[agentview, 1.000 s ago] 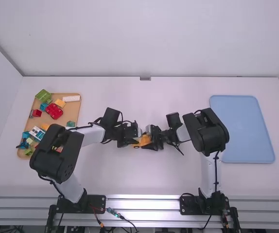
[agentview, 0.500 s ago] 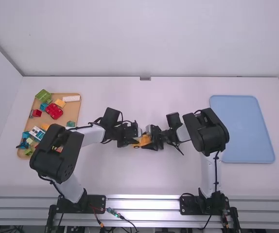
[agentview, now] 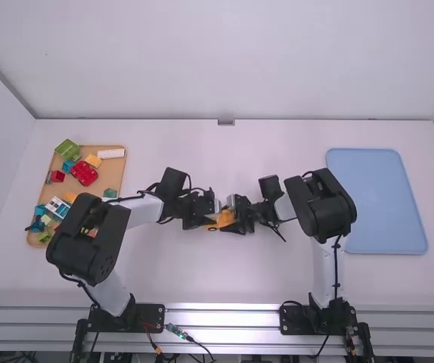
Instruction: Assemble lego blocks to make yellow taxi
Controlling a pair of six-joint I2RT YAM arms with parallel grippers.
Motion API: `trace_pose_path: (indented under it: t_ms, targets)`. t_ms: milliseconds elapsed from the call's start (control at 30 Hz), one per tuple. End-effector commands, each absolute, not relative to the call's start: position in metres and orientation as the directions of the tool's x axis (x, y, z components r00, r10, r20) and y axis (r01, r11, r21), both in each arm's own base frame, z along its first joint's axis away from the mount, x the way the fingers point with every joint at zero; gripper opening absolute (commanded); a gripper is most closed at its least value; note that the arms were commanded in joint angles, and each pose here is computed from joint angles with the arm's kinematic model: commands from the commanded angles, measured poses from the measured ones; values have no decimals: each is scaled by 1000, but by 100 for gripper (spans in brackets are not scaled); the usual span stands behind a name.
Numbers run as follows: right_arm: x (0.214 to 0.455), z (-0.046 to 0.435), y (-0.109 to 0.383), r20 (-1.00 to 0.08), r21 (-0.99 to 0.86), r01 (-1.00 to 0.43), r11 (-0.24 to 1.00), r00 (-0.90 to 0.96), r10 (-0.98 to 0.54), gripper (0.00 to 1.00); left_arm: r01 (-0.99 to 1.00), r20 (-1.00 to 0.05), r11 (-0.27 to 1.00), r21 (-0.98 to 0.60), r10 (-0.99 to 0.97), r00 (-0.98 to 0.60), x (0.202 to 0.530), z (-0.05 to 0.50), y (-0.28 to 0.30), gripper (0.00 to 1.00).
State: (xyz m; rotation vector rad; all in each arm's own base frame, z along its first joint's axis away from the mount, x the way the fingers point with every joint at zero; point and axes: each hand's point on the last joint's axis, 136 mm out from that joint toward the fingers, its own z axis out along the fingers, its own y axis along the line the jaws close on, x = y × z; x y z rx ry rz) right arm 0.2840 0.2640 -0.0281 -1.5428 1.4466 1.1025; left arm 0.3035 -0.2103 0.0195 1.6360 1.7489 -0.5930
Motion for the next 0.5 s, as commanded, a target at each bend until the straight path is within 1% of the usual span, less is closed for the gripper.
trace_pose_path:
  t_ms: [0,100,167,200,233,467]
  targets:
    - [284,-38,262,-922,56,-995,-80,-21,-386,53,991,-738,91,93,675,7,299,18,-216,42]
    - [284,-38,262,-922,56,-995,-79,-21,-385,52,991,-738,92,92,675,6,299,18,-216,46]
    - [284,-38,262,-922,56,-995,-79,-21,-386,53,991,-738,93,93,675,7,299,18,-216,56]
    - [284,-38,262,-922,56,-995,-79,-21,-387,52,991,-738,93,94,674,7,299,18,-216,66]
    - [284,-38,262,-922,56,-995,-78,-21,-388,53,991,-738,92,96,674,9,300,18,-216,99]
    - [285,-38,262,-921,55,-995,-78,-21,-388,52,991,-748,89,99,664,15,300,21,-218,99]
